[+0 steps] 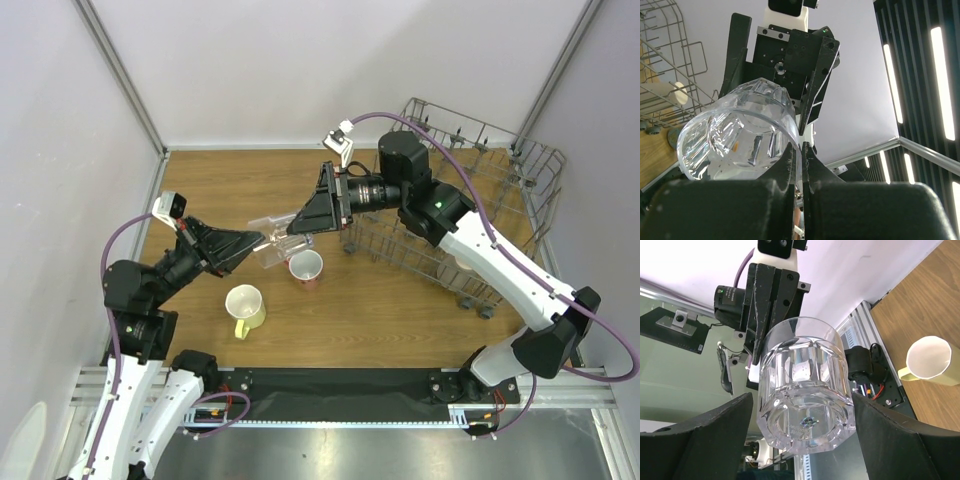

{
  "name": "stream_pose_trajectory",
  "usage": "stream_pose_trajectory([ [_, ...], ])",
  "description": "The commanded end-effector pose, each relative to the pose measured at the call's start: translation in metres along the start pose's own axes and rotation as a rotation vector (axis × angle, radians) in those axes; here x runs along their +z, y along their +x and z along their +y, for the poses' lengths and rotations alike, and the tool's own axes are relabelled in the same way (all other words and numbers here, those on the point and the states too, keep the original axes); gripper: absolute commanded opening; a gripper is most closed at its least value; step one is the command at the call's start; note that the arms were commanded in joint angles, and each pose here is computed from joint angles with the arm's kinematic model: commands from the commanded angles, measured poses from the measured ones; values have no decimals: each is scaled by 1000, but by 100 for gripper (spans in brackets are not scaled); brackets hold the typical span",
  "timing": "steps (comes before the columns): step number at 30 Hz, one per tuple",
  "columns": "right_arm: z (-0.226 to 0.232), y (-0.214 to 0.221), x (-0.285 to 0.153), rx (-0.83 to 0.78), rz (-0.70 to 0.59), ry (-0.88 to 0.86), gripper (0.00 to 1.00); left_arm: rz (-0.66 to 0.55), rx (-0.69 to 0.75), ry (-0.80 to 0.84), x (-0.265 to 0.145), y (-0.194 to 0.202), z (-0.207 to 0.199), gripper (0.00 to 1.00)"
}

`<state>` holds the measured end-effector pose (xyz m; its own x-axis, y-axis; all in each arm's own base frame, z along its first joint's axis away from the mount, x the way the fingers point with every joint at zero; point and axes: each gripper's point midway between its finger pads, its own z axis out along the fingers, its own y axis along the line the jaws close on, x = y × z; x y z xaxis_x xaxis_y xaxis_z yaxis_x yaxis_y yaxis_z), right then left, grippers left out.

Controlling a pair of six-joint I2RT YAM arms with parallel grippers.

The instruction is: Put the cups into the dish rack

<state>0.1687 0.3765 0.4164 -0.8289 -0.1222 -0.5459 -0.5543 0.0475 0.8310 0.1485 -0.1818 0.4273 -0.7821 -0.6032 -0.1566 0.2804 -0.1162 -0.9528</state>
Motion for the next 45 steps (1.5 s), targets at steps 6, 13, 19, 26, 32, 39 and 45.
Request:
stream_pose_trajectory([
  [6,19,-3,2,-53,-6,-66,77,24,20,59,2,3,-16,0],
  [13,11,-5,2,-58,-19,-36,18,22,-32,-62,2,2,10,10],
  [19,-11,-18,-4,-52,-54,83,0,13,-83,-200,-3,3,47,83],
  [26,-39,-41,-33,-34,-142,238,0,-3,-110,-283,-7,0,69,100],
  [32,-86,-82,-104,-36,-362,627,0,-10,-92,-466,-18,-8,95,100],
  [39,-115,-110,-182,5,-547,976,0,3,-37,-507,-16,-14,94,99],
  [45,-168,-91,-257,160,-594,1401,0,15,-45,-509,-14,-16,97,99],
])
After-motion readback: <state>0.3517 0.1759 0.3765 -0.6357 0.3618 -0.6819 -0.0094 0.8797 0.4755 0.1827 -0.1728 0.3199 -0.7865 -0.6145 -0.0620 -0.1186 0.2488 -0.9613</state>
